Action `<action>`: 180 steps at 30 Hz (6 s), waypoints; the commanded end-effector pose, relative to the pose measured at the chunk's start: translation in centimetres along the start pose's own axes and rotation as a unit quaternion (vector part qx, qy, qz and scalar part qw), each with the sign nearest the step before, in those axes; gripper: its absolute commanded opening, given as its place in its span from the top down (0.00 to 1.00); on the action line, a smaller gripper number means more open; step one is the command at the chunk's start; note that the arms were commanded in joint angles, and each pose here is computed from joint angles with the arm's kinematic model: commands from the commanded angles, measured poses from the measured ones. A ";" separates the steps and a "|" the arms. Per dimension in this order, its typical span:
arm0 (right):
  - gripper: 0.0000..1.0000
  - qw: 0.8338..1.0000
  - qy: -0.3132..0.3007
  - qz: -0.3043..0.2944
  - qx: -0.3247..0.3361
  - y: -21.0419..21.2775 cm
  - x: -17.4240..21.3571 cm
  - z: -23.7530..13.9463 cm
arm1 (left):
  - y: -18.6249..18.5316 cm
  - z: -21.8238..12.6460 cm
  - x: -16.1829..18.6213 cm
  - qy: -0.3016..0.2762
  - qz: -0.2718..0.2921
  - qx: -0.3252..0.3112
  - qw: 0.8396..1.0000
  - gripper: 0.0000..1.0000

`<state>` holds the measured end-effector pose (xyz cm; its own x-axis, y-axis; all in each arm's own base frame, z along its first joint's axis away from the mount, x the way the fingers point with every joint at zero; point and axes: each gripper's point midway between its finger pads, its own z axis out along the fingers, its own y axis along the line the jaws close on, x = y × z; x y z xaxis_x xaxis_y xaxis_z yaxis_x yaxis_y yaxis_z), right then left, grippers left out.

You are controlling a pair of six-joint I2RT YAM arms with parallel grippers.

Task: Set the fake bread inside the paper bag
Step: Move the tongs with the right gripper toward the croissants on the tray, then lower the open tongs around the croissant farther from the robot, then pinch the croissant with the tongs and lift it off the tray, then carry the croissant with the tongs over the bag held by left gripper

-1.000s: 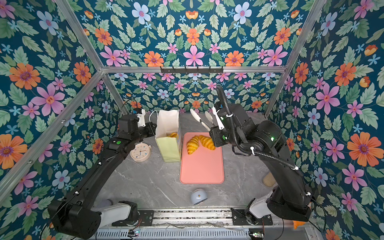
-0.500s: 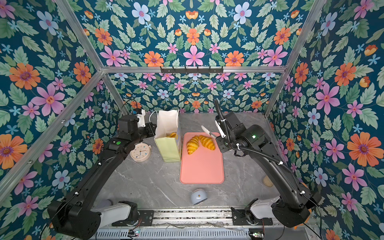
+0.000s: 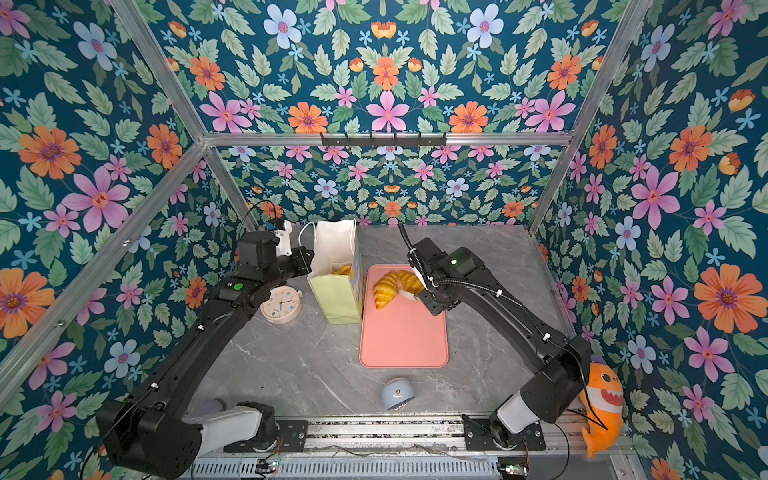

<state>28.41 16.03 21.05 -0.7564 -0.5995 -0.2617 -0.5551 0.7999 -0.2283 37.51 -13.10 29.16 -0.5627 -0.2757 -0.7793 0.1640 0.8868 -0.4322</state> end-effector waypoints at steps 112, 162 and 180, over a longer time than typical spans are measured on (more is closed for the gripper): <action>0.70 0.984 -0.086 0.147 -0.057 -2.8 -4.2 -6.0 | -1.0 -2.9 -2.1 -0.032 0.014 0.003 0.999 0.60; 0.72 0.829 -0.324 0.184 -0.418 7.5 -10.9 -24.8 | -0.5 -3.2 -1.7 -0.028 0.021 -0.007 0.999 0.58; 0.74 0.845 -0.296 0.213 -0.391 9.4 -12.9 -21.8 | 0.2 -1.3 -0.3 -0.011 0.019 -0.011 1.000 0.57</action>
<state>24.56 31.67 41.73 -0.7915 -0.0152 -0.6110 -0.5045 0.5805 0.6391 36.31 -12.12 29.54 -0.5572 -0.2553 -0.7901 0.1471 0.9061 -0.3966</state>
